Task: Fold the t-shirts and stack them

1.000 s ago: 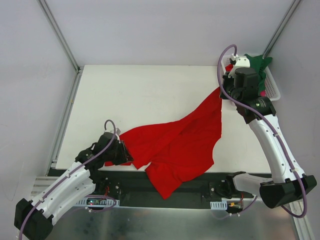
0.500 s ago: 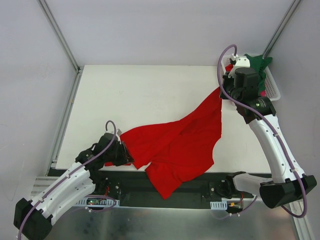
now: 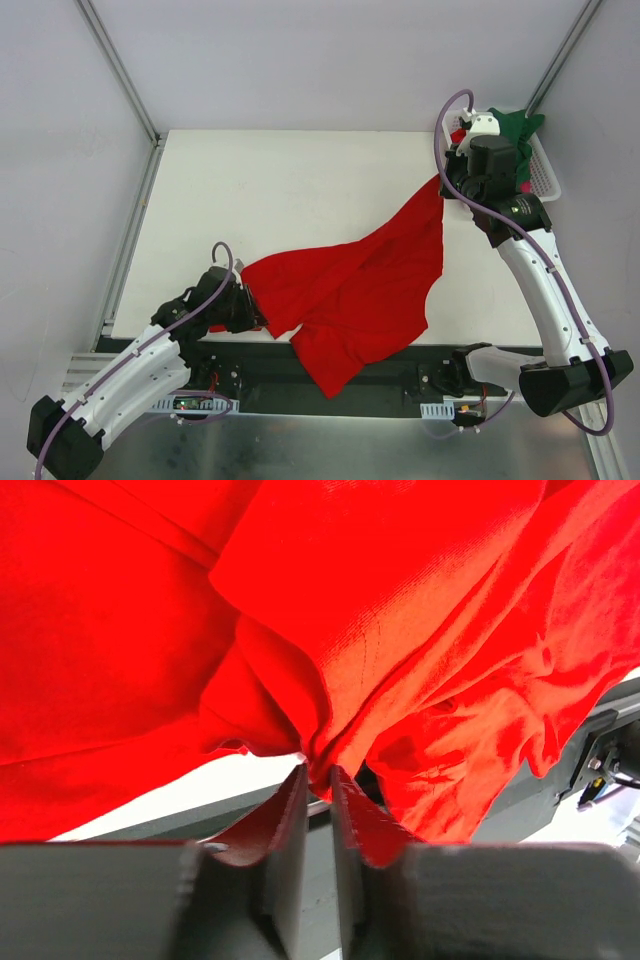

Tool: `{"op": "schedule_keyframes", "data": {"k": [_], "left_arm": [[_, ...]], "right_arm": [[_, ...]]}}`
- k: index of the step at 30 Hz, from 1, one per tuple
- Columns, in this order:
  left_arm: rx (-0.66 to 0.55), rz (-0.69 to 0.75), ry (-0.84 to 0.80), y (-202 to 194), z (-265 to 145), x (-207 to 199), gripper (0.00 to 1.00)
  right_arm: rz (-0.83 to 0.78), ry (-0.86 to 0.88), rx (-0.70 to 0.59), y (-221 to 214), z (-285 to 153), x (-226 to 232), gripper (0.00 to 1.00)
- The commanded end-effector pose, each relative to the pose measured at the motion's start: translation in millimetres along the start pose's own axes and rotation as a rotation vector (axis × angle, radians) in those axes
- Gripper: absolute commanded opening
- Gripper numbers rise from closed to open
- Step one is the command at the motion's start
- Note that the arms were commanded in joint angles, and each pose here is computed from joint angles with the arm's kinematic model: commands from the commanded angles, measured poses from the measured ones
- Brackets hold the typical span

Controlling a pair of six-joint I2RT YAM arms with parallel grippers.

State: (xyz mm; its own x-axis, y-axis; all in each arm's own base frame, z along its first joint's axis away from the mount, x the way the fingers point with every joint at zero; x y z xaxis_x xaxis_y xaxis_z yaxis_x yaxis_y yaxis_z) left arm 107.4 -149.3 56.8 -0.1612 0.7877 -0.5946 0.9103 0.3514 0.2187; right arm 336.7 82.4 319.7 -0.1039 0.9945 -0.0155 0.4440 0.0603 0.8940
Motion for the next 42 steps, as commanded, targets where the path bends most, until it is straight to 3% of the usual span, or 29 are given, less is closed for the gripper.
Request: {"op": "schedule_keyframes", "data": {"k": [1, 4, 11, 21, 26, 34, 42], "left_arm": [[-0.002, -0.003, -0.004, -0.2, 1.8, -1.6, 0.08], [-0.004, 0.000, -0.008, 0.2, 1.6, -2.2, 0.00], [-0.013, 0.004, -0.033, 3.2, -2.5, -10.1, 0.00], [-0.139, 0.134, -0.232, 50.3, -67.9, -102.8, 0.00], [-0.219, 0.229, -0.245, 73.0, -97.4, -129.5, 0.00], [-0.491, 0.399, -0.187, 127.1, -159.4, -158.9, 0.00], [-0.890, 0.535, -0.211, 167.4, -293.7, -195.2, 0.00]], "right_arm": [[0.020, 0.017, -0.056, 12.7, -8.5, 3.0, 0.01], [0.021, 0.016, -0.059, 13.6, -9.2, 2.4, 0.01], [0.020, 0.022, -0.057, 14.2, -8.1, 3.9, 0.02], [0.012, 0.005, -0.068, 18.5, -15.0, -0.6, 0.01], [0.006, -0.005, -0.079, 21.1, -20.7, -3.4, 0.01], [0.001, -0.034, -0.194, 56.1, -63.9, -16.3, 0.01], [-0.002, -0.016, -0.501, 123.8, -198.9, -38.0, 0.01]]}}
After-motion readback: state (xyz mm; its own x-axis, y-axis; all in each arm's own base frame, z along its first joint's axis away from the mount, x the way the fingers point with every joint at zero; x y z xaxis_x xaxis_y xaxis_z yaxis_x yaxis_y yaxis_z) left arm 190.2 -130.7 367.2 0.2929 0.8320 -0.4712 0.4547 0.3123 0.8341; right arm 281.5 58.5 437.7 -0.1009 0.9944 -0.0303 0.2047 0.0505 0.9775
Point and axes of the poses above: each gripper's point midway between its finger pads, its own z axis out along the fingers, its own x axis along the line the jaws close on, y = z × x, the point moved 1 cm from there along -z, back along the fingers, and after that the axes turned 5 degrees about -z, right-handed, at the moved point
